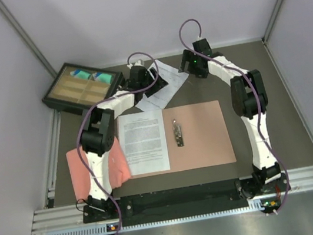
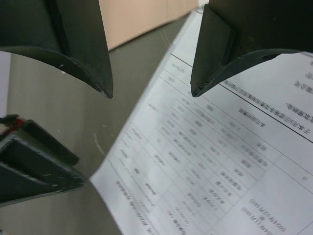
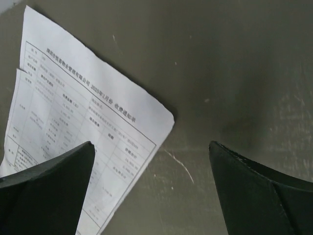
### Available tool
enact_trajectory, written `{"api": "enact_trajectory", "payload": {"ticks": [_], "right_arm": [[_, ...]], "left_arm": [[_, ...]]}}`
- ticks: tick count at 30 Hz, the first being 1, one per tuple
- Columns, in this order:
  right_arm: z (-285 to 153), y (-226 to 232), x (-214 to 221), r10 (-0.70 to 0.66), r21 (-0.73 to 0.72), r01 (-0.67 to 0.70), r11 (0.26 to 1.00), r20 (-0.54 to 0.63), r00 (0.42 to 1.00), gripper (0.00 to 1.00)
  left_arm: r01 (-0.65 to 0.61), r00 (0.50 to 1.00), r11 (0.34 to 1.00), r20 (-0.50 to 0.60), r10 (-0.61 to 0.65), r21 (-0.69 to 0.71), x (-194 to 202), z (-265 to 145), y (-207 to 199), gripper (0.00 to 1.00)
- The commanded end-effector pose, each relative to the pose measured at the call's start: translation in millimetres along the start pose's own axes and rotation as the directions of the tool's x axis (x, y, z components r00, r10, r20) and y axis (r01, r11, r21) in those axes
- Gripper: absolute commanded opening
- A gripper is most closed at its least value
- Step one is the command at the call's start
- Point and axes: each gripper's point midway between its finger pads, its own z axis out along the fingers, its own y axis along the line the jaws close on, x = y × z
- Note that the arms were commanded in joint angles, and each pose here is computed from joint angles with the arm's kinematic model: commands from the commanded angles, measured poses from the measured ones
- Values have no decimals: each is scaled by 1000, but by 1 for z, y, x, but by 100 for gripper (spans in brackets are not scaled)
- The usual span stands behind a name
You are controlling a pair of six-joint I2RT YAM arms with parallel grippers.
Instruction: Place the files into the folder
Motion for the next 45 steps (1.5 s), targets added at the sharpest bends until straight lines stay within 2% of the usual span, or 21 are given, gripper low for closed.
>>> {"api": "enact_trajectory", "payload": {"ticks": [1, 4, 9, 13, 18, 23, 25, 26, 28, 29, 35, 40, 44, 45], "right_arm": [[10, 19, -18, -25, -27, 26, 999, 36, 999, 99], [17, 17, -24, -14, -29, 16, 999, 45, 999, 98], [31, 21, -15, 24, -78, -24, 997, -5, 1000, 95], [34, 38, -12, 16, -185, -22, 982, -33, 999, 94], [28, 48, -15, 46, -284, -55, 957, -37, 998, 94], [17, 53, 4, 50, -345, -78, 935, -88, 995, 94], [0, 63, -6, 59, -393, -72, 917, -44, 997, 95], [2, 57, 8, 104, -385, -128, 914, -82, 991, 95], [-16, 75, -2, 140, -470, -146, 871, -47, 989, 96], [-15, 73, 14, 173, -464, -191, 865, -80, 982, 99], [-17, 82, 16, 205, -459, -207, 864, -55, 977, 98], [-15, 80, 15, 242, -464, -230, 856, -34, 970, 86], [-11, 78, 10, 270, -474, -237, 848, 1, 963, 71], [-10, 79, 8, 275, -478, -236, 846, 12, 961, 64]], "left_arm": [[4, 996, 995, 88, -13, 98, -31, 22, -12, 69], [45, 994, 994, 93, -54, 97, -29, 36, 2, 69], [106, 991, 990, 71, -113, 97, -19, 47, 16, 68], [145, 989, 984, 26, -148, 108, -5, 54, 22, 67], [180, 983, 974, 17, -184, 134, -2, 51, 22, 66], [174, 985, 976, -9, -175, 134, 6, 53, 25, 66], [180, 984, 975, -21, -179, 131, 10, 54, 28, 66], [183, 983, 974, -26, -182, 133, 12, 55, 28, 67], [196, 981, 971, -32, -193, 139, 14, 56, 28, 66], [199, 980, 970, -34, -196, 142, 14, 57, 28, 66], [235, 972, 959, -62, -228, 161, 23, 60, 29, 66], [232, 972, 958, -63, -224, 170, 22, 59, 26, 66], [231, 973, 956, -69, -222, 179, 23, 58, 25, 66], [233, 972, 956, -71, -223, 180, 24, 58, 25, 66]]}}
